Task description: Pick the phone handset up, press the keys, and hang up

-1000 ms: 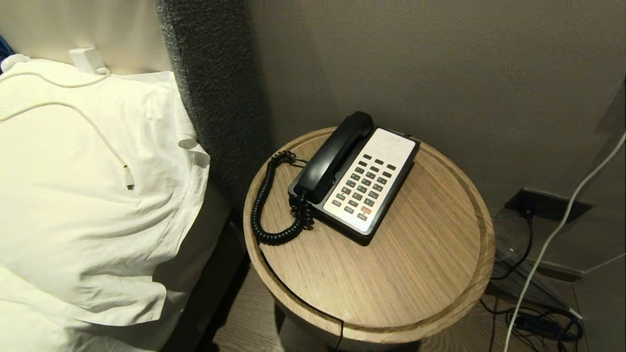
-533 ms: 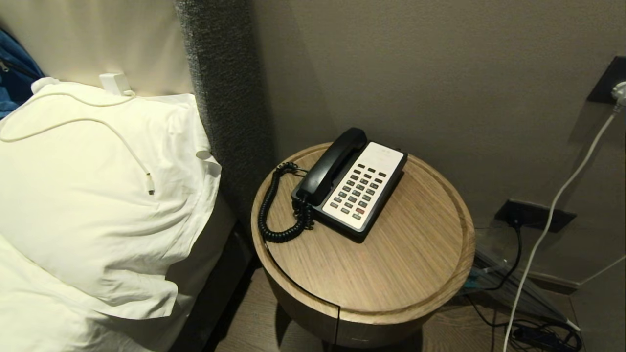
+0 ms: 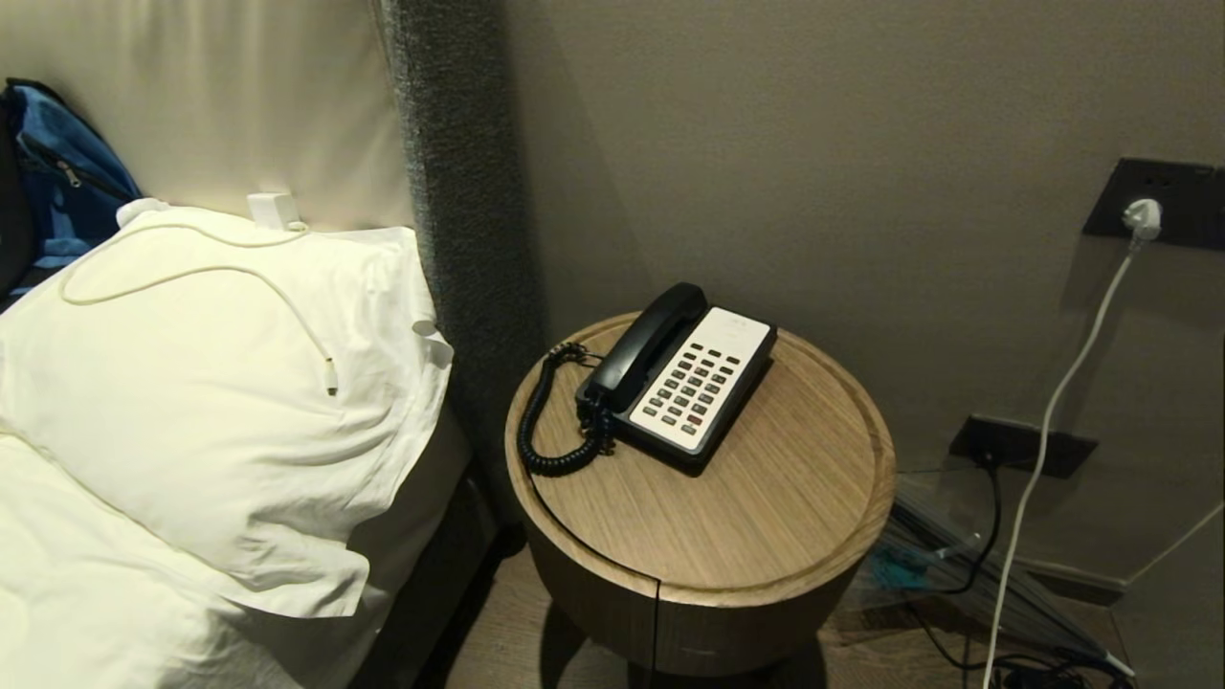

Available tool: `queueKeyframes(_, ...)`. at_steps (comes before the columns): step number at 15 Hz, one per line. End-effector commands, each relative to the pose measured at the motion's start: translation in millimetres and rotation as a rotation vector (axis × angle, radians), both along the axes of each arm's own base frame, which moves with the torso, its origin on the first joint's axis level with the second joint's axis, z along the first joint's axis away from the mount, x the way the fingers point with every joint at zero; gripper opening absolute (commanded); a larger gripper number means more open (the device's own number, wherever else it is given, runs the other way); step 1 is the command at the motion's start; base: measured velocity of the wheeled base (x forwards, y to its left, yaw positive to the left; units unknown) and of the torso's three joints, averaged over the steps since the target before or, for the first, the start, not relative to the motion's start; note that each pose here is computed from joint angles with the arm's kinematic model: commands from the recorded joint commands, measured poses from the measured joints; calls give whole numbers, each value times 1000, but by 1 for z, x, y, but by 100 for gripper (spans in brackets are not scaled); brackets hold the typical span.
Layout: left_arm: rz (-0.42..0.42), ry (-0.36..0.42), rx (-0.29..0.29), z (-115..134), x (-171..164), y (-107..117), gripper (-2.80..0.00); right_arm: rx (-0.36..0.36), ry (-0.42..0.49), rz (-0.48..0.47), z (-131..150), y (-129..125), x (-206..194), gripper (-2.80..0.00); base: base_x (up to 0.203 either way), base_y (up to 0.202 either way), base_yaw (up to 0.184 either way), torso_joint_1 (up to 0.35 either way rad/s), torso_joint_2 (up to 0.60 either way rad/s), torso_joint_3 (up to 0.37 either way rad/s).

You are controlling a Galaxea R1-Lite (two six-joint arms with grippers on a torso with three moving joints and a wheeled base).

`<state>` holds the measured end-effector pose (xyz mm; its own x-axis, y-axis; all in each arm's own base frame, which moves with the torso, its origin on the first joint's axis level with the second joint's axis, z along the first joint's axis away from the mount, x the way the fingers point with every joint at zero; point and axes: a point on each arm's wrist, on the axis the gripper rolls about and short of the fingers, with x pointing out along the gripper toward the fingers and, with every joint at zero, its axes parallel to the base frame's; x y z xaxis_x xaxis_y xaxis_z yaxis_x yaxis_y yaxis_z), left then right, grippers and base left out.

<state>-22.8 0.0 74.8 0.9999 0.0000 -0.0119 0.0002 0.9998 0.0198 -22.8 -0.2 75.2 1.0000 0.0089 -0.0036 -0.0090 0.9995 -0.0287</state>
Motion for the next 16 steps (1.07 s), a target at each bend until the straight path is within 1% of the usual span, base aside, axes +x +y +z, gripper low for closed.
queueKeyframes(1,0,0,0,0,0,0,-280,0,-1,0,0,0,0,-280,0,0,0,2,-9,203)
queueKeyframes(7,1,0,0,0,0,0,-280,0,-1,0,0,0,0,-280,0,0,0,3,2,206)
queueKeyframes(9,-2,-1,9,0,0,0,-280,0,-1,0,0,0,0,-280,0,0,0,2,2,197)
queueKeyframes(16,-1,-1,9,0,0,0,-280,0,-1,0,0,0,0,-280,0,0,0,1,3,32)
